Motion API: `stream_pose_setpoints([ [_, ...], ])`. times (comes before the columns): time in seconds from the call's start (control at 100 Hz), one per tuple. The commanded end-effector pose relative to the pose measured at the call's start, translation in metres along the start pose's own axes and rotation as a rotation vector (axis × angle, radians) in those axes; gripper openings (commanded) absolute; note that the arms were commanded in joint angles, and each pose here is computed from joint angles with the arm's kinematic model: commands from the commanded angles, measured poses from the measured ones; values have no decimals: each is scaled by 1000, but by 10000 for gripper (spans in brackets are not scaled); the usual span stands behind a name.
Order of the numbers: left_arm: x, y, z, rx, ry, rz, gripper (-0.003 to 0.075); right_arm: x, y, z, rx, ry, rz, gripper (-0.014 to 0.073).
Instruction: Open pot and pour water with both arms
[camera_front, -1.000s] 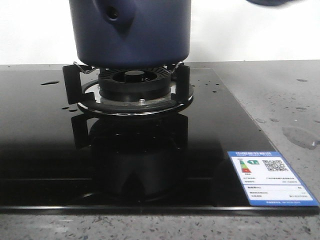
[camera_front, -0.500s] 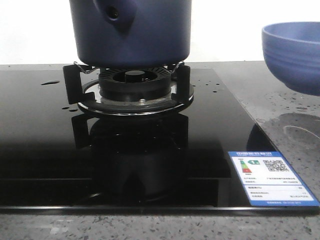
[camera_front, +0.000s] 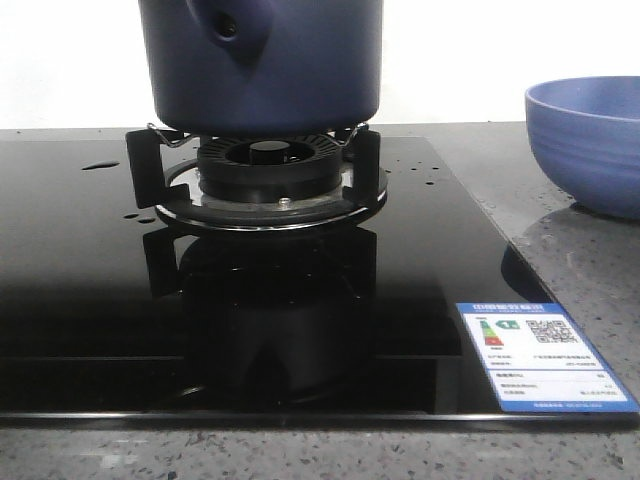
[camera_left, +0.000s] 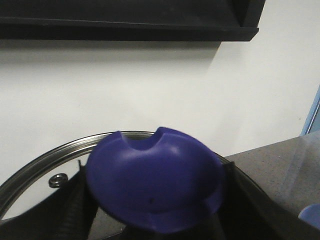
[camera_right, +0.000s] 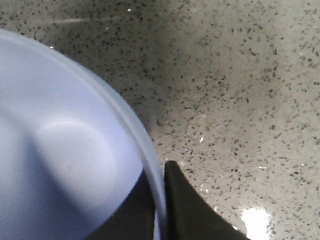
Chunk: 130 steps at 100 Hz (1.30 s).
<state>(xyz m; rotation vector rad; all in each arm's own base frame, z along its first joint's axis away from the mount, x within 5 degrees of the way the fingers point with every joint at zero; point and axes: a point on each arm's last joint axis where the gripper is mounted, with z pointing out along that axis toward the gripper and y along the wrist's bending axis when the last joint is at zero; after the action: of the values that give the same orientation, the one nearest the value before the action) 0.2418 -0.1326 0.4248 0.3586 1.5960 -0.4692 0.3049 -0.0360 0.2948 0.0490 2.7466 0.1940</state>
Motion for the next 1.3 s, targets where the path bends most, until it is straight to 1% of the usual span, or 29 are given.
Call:
stream_pose_setpoints([
  [0.0,-29,-1,-11,-25,-164,0,358,-5,1,-17,8,-81,-2,-55],
  [0.18,-29,-1,-11,-24,-162,0,358,-5,1,-16,9,-79,-3,-55],
  [0.39,-29,-1,-11,-24,-162,0,358,-6,-1,-7,4,-43,2,-55],
  [0.46,-29,-1,-11,-23,-161,0,358,-6,0,-7,0,-42,5,-26],
  [0.5,-29,-1,-11,-23,-160,0,358,-6,0,-7,0,-44,4,21],
  [0.55,-28,-1,-11,-22,-156,0,358,-6,0,-8,1,-47,4,106],
  [0.58,-28,-1,-11,-21,-155,0,358,-7,0,-8,1,-50,3,183],
  [0.6,-28,-1,-11,-21,-154,0,358,-7,0,-9,0,-49,3,218],
  [0.65,-28,-2,-11,-19,-151,0,358,-9,0,-13,0,-55,-1,357],
  [0.68,-28,-2,-11,-18,-148,0,358,-11,1,-17,-1,-61,-4,414],
  [0.72,-28,-2,-11,-17,-146,0,358,-14,3,-24,-2,-78,-9,472],
  [0.75,-27,-2,-11,-17,-144,0,358,-16,4,-30,-1,-95,-13,491],
  [0.86,-27,-4,-10,-7,-138,0,358,-21,10,-59,-7,-174,-28,487],
  [1.05,-17,-18,2,39,-114,-2,358,-13,26,-105,-57,-330,-29,487],
  [1.29,9,-32,35,61,-67,0,358,3,34,-136,-54,-410,-59,486],
])
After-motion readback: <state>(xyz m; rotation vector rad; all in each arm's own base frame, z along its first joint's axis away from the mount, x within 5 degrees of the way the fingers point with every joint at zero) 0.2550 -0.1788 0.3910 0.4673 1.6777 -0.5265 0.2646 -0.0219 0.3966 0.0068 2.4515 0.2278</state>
